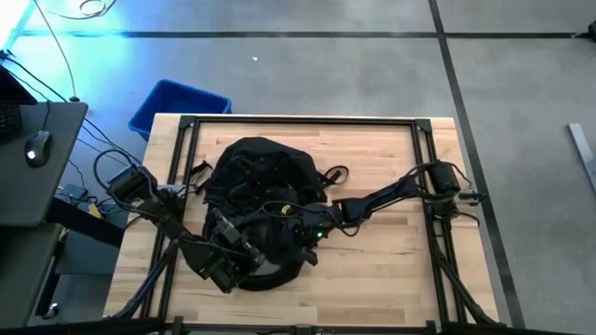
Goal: Unpack backpack
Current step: Remove the blue cellphone from the black back pack
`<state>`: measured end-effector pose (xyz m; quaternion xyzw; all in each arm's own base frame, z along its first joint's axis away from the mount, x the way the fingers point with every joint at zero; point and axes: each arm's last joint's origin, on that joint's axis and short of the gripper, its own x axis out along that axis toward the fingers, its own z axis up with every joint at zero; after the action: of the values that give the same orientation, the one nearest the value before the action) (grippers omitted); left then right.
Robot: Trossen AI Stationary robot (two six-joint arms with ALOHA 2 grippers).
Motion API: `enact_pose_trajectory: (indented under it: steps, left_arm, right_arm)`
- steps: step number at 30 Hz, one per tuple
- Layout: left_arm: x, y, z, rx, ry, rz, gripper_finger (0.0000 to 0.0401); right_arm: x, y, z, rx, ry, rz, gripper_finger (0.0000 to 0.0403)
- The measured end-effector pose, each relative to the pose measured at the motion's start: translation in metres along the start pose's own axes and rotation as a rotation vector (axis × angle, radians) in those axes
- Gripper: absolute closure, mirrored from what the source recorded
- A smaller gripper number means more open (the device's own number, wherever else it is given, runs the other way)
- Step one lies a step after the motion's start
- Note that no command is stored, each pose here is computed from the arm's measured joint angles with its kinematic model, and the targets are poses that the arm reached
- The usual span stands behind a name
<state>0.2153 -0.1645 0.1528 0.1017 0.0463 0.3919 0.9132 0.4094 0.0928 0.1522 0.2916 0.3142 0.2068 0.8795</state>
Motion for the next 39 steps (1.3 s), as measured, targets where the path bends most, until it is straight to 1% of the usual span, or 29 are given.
enact_pose_trajectory:
  steps: [4,6,8,11,12,16,23,26,28,30,32,34,37,38,39]
  left_arm:
    - [0.000,0.002,0.007,0.024,0.006,-0.001,0.0386]
    - [0.000,0.004,0.010,0.024,0.007,-0.002,0.0386]
    - [0.000,0.005,0.013,0.017,0.007,-0.002,0.0386]
    - [0.000,0.006,0.017,0.019,0.007,-0.003,0.0386]
    - [0.000,0.006,0.017,0.026,0.007,-0.004,0.0386]
    - [-0.002,0.006,0.018,0.029,0.000,-0.008,0.0386]
    - [-0.003,0.006,0.018,0.029,-0.006,-0.009,0.0386]
    - [-0.003,0.006,0.018,0.030,-0.008,-0.009,0.0386]
    - [-0.003,0.006,0.018,0.047,-0.008,-0.009,0.0386]
    - [-0.003,0.007,0.020,0.067,-0.005,-0.010,0.0386]
    - [-0.003,0.010,0.024,0.087,-0.001,-0.012,0.0386]
    - [-0.004,0.013,0.031,0.105,0.004,-0.020,0.0386]
    - [-0.007,0.019,0.043,0.119,0.006,-0.033,0.0386]
    - [-0.008,0.021,0.046,0.122,0.012,-0.041,0.0386]
    - [-0.009,0.023,0.049,0.125,0.024,-0.052,0.0386]
  right_arm:
    - [0.001,0.007,0.008,-0.009,-0.009,0.016,0.0147]
    - [0.002,0.009,0.013,0.007,-0.023,-0.006,0.0147]
    - [0.005,0.010,0.014,0.035,-0.036,-0.086,0.0147]
    - [0.011,0.006,0.006,0.055,-0.002,-0.226,0.0147]
    - [0.013,0.005,0.006,0.058,0.000,-0.243,0.0147]
    - [0.025,0.000,0.005,0.066,0.012,-0.232,0.0147]
    - [0.050,-0.007,0.010,0.074,0.061,-0.149,0.0147]
    - [0.061,-0.010,0.013,0.081,0.081,-0.153,0.0149]
    - [0.068,-0.011,0.012,0.084,0.102,-0.179,0.0159]
    - [0.075,-0.012,0.012,0.074,0.113,-0.215,0.0179]
    - [0.081,-0.012,0.011,0.060,0.119,-0.252,0.0213]
    - [0.086,-0.013,0.009,0.048,0.126,-0.275,0.0264]
    - [0.087,-0.012,0.008,0.042,0.132,-0.276,0.0359]
    - [0.086,-0.011,0.009,0.031,0.136,-0.268,0.0378]
    - [0.085,-0.009,0.009,0.021,0.144,-0.268,0.0386]
